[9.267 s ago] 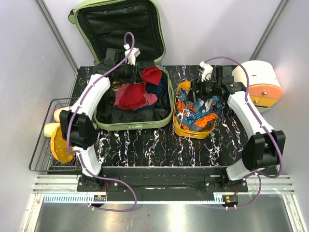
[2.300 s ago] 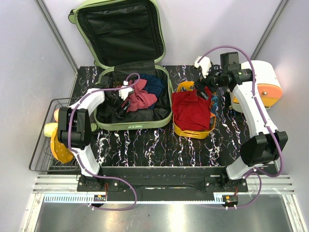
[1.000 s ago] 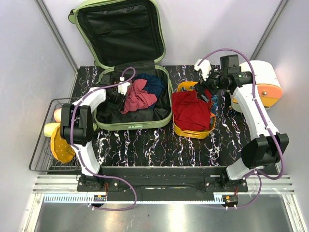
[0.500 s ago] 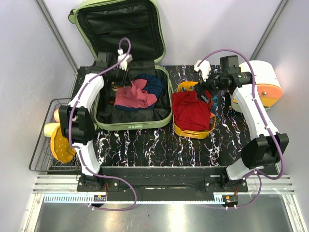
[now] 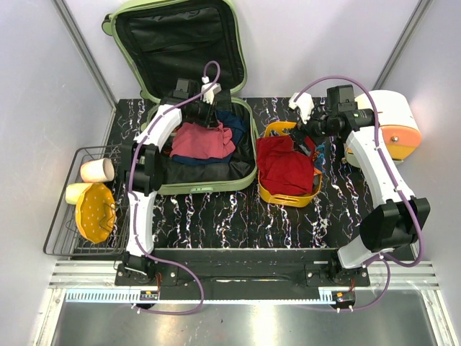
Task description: Open, take out, and arrange the luggage
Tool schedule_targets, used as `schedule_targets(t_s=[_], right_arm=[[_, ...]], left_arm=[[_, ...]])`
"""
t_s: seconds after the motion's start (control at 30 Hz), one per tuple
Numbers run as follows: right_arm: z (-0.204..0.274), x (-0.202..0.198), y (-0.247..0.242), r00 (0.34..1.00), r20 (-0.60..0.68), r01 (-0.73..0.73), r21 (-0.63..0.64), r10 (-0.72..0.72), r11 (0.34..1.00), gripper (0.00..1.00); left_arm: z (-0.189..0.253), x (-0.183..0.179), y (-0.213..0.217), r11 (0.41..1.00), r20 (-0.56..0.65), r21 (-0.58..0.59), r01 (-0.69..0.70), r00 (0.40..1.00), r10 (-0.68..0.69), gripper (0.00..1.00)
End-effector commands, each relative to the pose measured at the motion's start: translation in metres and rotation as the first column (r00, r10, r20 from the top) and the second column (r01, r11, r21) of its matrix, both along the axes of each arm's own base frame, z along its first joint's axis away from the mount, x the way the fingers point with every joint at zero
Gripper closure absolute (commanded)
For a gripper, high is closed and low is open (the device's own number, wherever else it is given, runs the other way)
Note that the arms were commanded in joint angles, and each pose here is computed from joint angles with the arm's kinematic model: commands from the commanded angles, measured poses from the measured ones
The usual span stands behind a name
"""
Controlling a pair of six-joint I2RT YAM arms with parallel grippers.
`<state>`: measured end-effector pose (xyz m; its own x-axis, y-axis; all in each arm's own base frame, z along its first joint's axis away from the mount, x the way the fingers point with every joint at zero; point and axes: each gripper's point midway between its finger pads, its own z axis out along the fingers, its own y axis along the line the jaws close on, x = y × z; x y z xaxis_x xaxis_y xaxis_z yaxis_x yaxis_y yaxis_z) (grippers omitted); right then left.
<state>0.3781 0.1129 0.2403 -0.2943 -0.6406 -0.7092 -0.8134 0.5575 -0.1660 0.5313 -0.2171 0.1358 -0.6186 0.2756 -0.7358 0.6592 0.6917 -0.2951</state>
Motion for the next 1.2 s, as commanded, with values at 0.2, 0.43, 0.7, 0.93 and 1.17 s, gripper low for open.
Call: schedule_targets(t_s=[0.2, 0.43, 0.7, 0.93, 1.17], right_arm=[[0.032, -0.001, 0.012, 0.998, 0.059, -0.014, 0.093, 0.008, 0.996, 0.03], [0.039, 0.003, 0.022, 0.999, 0.035, -0.004, 0.163, -0.002, 0.987, 0.03], [0.04, 0.003, 0.022, 0.999, 0.031, 0.004, 0.162, -0.01, 0.987, 0.03], [0.031, 0.0, 0.018, 1.0, 0.019, 0.009, 0.139, -0.012, 0.99, 0.03], [0.024, 0.0, 0.016, 1.0, 0.017, 0.004, 0.12, -0.006, 0.993, 0.03]], left_arm=[[0.102, -0.02, 0.065, 0.995, 0.28, 0.093, -0.043, 0.96, 0.015, 0.12], [0.071, -0.097, 0.068, 0.956, 0.287, 0.249, 0.156, 0.931, -0.226, 0.01], [0.039, -0.108, 0.016, 0.852, 0.405, 0.397, 0.342, 0.768, -0.497, 0.01], [0.007, -0.075, -0.011, 0.785, 0.474, 0.543, 0.299, 0.662, -0.58, 0.01], [-0.018, -0.062, -0.017, 0.736, 0.462, 0.609, 0.295, 0.623, -0.631, 0.01]])
